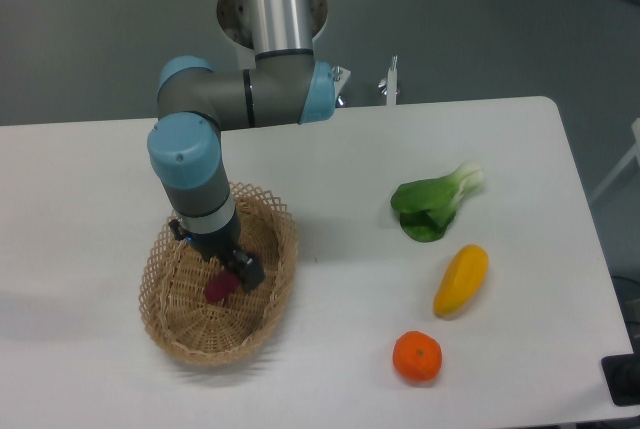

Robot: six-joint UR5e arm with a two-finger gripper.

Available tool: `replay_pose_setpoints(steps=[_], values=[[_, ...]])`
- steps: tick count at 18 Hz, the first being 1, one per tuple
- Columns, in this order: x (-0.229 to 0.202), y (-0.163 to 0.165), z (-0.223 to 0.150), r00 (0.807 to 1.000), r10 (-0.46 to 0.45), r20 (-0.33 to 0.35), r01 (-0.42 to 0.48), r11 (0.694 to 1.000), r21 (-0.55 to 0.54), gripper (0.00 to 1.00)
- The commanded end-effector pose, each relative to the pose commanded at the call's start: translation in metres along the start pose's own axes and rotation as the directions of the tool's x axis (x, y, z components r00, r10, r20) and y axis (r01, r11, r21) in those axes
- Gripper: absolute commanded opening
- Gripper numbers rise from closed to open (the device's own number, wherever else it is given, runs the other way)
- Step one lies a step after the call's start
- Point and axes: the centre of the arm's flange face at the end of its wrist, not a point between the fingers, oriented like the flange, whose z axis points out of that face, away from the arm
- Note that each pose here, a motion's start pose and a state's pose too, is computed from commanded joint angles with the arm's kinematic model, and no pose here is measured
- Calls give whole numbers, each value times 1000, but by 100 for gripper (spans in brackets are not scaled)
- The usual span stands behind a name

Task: Place the sweet potato in the basket

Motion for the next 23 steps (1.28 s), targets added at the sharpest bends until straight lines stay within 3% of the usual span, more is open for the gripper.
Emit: replay_pose_setpoints(steps=[6,9,12,16,23], values=[[-81,51,-60,989,-71,133,74,997,-16,100],[-115,86,-80,993,29,114,-21,997,-74,100],[-145,125,-104,996,66,58,-60,993,-98,100],[-169,171,-123,988,157,3,-156,984,-85,100],[-182,189,-124,990,139,-1,-139,988,-64,100]])
